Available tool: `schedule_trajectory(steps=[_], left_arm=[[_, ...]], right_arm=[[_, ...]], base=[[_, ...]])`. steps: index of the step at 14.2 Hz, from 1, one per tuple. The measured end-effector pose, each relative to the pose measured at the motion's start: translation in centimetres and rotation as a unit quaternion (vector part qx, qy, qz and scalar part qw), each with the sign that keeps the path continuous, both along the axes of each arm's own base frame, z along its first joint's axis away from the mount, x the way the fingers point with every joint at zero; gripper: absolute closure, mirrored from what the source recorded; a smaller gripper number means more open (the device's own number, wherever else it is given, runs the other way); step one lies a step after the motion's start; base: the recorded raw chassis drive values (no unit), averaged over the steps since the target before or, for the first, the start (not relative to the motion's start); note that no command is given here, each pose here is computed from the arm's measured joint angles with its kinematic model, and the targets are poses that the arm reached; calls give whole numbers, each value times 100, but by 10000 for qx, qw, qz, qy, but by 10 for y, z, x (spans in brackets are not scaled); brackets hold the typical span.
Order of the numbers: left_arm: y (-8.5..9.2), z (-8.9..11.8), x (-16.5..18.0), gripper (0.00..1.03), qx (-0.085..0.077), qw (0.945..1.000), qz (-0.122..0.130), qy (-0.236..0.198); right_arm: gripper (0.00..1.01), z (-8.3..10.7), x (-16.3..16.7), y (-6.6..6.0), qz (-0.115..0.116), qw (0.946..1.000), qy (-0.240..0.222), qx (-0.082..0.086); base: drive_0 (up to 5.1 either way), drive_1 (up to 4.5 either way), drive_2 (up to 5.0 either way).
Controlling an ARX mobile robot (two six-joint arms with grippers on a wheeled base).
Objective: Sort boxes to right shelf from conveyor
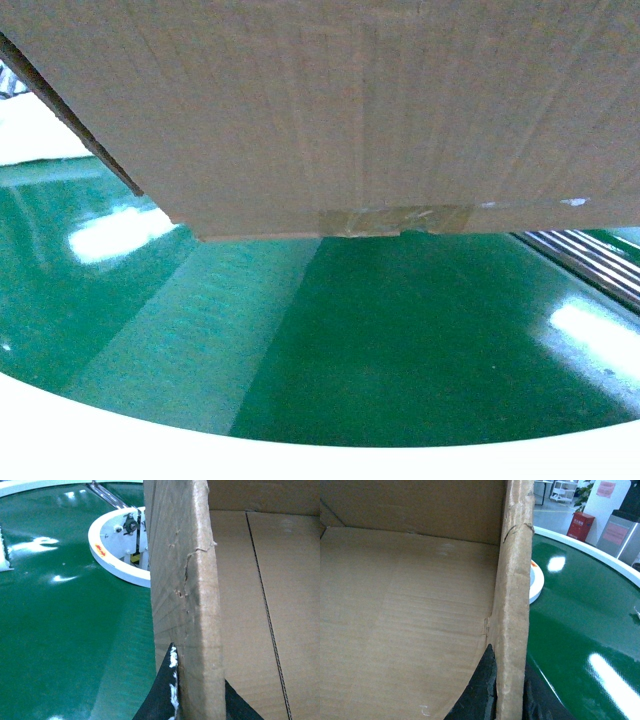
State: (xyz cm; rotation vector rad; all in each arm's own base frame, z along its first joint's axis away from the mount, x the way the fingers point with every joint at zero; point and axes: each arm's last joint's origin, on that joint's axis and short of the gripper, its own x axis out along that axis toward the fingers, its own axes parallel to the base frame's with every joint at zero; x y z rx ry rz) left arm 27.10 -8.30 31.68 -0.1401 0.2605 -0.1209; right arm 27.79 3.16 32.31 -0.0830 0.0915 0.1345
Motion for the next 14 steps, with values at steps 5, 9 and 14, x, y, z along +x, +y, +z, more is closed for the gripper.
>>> schedule_trajectory(steps=[5, 9, 14], left_arm=[[0, 1, 0, 100, -2, 10000, 2, -7], [0, 1, 0, 100, -6, 10000, 4, -24], [0, 1, 0, 100, -8, 10000, 5, -31]], right_arm=[[96, 0, 0, 0, -2, 10000, 2, -2], [96, 1, -1, 0, 0, 10000, -31, 1], [96, 1, -1, 0, 2, 10000, -35, 0]], base=[[1, -411, 413], [4, -408, 417], [-2, -415, 412]])
